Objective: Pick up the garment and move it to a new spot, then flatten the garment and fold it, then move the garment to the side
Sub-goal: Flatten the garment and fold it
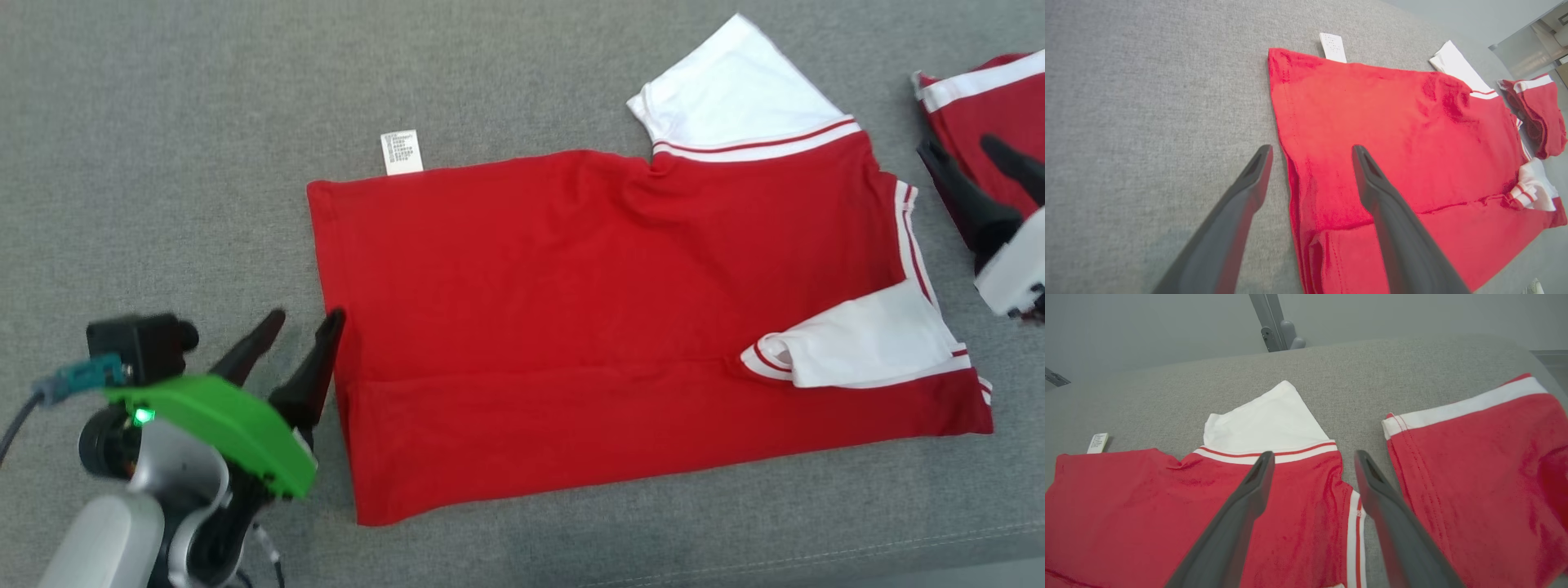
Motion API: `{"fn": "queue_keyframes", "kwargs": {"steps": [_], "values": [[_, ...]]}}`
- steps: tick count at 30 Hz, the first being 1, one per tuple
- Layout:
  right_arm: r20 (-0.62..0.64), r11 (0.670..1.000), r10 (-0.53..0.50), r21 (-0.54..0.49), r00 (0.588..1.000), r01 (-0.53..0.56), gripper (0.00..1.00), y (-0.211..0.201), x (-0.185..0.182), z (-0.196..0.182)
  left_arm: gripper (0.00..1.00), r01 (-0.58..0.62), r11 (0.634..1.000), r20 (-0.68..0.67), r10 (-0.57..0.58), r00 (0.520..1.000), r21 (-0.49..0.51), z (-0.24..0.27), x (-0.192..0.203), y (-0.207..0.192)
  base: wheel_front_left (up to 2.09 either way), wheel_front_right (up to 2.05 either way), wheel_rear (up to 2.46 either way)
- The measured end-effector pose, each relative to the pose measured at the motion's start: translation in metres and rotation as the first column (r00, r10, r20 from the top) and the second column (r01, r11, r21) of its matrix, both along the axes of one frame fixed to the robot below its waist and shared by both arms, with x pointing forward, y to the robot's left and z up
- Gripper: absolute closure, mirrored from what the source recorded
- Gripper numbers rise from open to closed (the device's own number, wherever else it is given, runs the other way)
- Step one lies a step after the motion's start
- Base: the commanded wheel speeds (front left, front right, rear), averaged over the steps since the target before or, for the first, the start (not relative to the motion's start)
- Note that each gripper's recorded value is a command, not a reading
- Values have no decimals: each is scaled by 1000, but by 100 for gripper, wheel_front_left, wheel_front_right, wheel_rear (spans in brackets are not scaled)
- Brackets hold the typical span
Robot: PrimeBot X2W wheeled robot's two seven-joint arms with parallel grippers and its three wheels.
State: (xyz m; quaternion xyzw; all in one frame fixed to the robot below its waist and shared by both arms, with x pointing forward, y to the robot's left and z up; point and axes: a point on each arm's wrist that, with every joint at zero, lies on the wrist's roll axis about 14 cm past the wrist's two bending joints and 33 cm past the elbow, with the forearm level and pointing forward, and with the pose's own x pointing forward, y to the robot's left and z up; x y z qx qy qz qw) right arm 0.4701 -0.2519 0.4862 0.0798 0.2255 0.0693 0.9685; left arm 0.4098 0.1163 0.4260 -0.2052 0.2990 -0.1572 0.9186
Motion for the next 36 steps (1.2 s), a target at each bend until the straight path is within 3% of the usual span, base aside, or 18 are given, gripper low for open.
{"fn": "queue_keyframes", "kwargs": {"steps": [9, 15, 19, 24, 32, 34, 35, 36], "values": [[-2, 990, 86, -113, 996, -85, 0, 40, 107, -21, 0, 24, 999, 25, -25, 999, 43, -19, 94, -13, 0, 0, 0], [-97, 975, 148, -153, 984, -162, 0, 67, 142, -72, 0, 53, 997, -30, -51, 998, 64, -48, 106, -9, 0, 0, 0], [-143, 971, 168, -145, 975, -189, 0, 80, 151, -102, 0, 61, 997, -50, -59, 997, 38, -55, 106, -9, 0, 0, 0], [-143, 971, 178, -136, 974, -198, 0, 89, 166, -114, 0, 57, 998, -66, -58, 996, -6, -60, 106, -9, 0, 0, 0], [-160, 974, 162, -133, 974, -184, 0, 80, 163, -116, 0, 97, 994, -68, -100, 993, -47, -56, 104, -22, 0, 0, 0], [-166, 975, 157, -130, 974, -179, 5, 78, 161, -115, 0, 108, 993, -71, -111, 991, -47, -56, 103, -25, 0, 0, 0], [-168, 975, 156, -130, 973, -179, 51, 77, 160, -115, 16, 114, 992, -72, -117, 991, -45, -56, 103, -26, 0, 0, 0], [-170, 976, 156, -126, 973, -179, 100, 77, 158, -115, 67, 117, 992, -73, -120, 990, -44, -56, 103, -27, 0, 0, 0]]}}
